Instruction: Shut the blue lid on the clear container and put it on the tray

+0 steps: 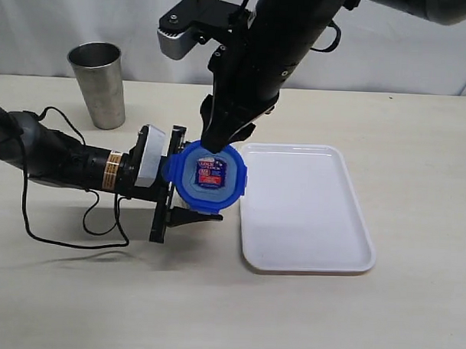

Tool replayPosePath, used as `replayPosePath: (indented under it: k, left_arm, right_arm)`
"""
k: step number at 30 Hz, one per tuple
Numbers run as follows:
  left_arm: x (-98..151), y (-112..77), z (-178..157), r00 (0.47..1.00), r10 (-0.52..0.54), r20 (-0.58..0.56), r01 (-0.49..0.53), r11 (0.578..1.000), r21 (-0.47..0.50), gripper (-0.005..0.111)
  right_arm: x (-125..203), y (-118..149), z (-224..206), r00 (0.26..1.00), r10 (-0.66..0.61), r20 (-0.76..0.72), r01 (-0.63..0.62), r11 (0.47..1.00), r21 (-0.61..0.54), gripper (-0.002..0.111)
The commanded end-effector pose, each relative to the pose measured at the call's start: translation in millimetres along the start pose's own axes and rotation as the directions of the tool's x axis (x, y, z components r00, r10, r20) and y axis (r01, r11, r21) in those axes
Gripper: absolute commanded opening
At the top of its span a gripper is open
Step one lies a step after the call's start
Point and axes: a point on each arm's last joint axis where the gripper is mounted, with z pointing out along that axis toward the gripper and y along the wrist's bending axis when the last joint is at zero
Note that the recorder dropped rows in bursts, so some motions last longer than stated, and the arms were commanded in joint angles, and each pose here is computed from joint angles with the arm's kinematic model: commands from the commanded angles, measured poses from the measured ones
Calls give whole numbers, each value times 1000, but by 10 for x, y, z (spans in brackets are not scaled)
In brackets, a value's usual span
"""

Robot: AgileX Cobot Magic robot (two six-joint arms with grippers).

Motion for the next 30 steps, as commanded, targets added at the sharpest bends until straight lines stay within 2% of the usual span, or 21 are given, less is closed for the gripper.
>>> replayPosePath:
  k: [1, 6, 16, 22, 30]
  left_arm:
    - [63, -63, 20, 999, 1, -54, 2, 999, 47, 0]
    - [73, -62, 20, 998, 1, -65, 2, 999, 45, 0]
    - [71, -60, 20, 998, -2, -63, 5, 999, 43, 0]
    - [73, -49, 20, 998, -6, -65, 9, 999, 31, 0]
    - [73, -48, 20, 998, -7, -65, 9, 1000, 29, 0]
  right_arm:
    - [31, -76, 52, 1000, -20, -10, 19, 1000, -16, 48]
    - [44, -34, 213, 998, -51, -38, 47, 992, -113, 48]
    - [30, -67, 326, 988, -151, -20, 148, 983, -111, 48]
    - [30, -4, 469, 995, -100, -23, 92, 971, -220, 47]
    - [91, -69, 567, 991, -93, -99, 75, 981, -178, 44]
